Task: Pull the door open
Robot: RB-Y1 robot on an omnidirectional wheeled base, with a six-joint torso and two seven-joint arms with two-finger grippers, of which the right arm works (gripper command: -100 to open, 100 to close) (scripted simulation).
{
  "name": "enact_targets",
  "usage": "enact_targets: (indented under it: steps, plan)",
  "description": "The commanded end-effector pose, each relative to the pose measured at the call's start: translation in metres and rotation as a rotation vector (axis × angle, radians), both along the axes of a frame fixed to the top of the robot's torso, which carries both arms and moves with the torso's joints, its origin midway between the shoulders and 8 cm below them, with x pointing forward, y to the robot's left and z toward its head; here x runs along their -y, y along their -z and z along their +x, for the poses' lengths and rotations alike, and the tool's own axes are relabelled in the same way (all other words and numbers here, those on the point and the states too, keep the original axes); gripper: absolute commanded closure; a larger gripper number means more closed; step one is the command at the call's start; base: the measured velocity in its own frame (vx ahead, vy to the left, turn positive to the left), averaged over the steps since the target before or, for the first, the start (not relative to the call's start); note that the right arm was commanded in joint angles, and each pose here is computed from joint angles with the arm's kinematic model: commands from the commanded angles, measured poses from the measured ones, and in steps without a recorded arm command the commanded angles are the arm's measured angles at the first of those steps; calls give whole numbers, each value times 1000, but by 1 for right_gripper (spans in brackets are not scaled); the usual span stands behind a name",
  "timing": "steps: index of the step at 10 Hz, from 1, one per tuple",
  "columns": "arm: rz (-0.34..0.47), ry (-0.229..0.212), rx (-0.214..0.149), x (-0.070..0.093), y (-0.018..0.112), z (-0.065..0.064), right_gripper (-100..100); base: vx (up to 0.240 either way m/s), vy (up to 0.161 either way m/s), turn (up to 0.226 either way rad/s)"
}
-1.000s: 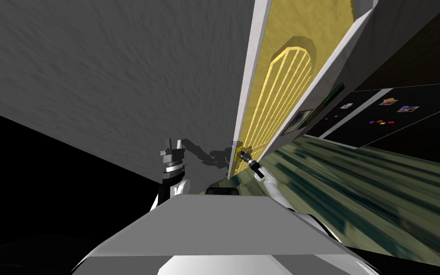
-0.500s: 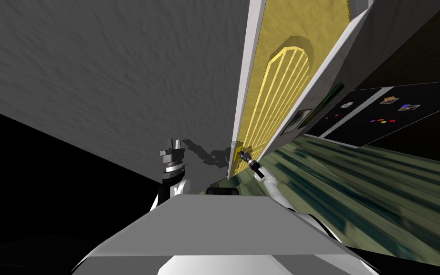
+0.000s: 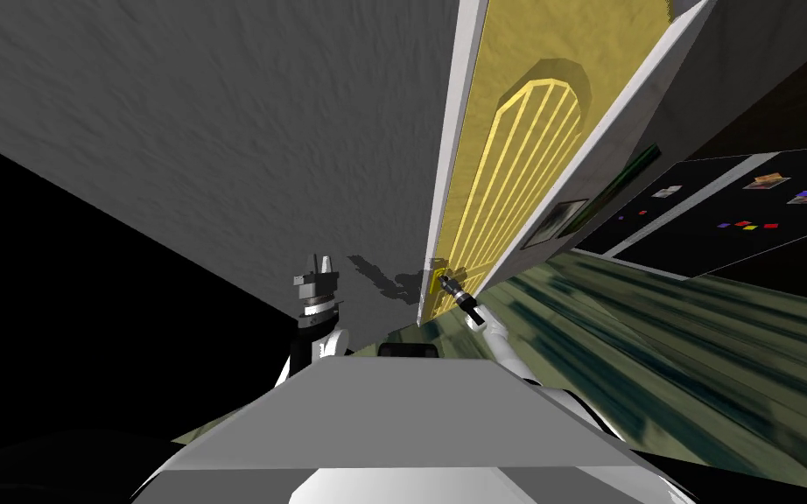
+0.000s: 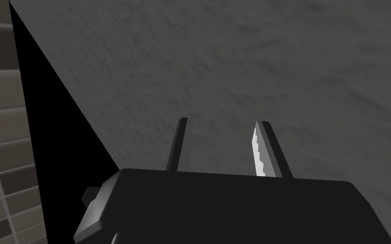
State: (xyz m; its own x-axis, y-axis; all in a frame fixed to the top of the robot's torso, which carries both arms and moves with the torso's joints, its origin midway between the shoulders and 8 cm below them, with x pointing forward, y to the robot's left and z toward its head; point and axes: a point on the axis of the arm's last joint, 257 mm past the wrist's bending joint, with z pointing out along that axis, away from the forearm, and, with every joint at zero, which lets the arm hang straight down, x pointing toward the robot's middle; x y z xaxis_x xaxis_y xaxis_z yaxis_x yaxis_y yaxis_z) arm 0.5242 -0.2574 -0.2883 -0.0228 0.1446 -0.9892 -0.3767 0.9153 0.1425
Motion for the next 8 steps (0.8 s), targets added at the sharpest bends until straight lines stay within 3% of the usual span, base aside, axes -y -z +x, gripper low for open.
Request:
enact_targets:
  steps: [1,8]
  plan:
    - [53,5,-9,0,-2,1,100,-76,-51,59]
    - [309,41,-50,9,-15,10,100,-67,-63,113]
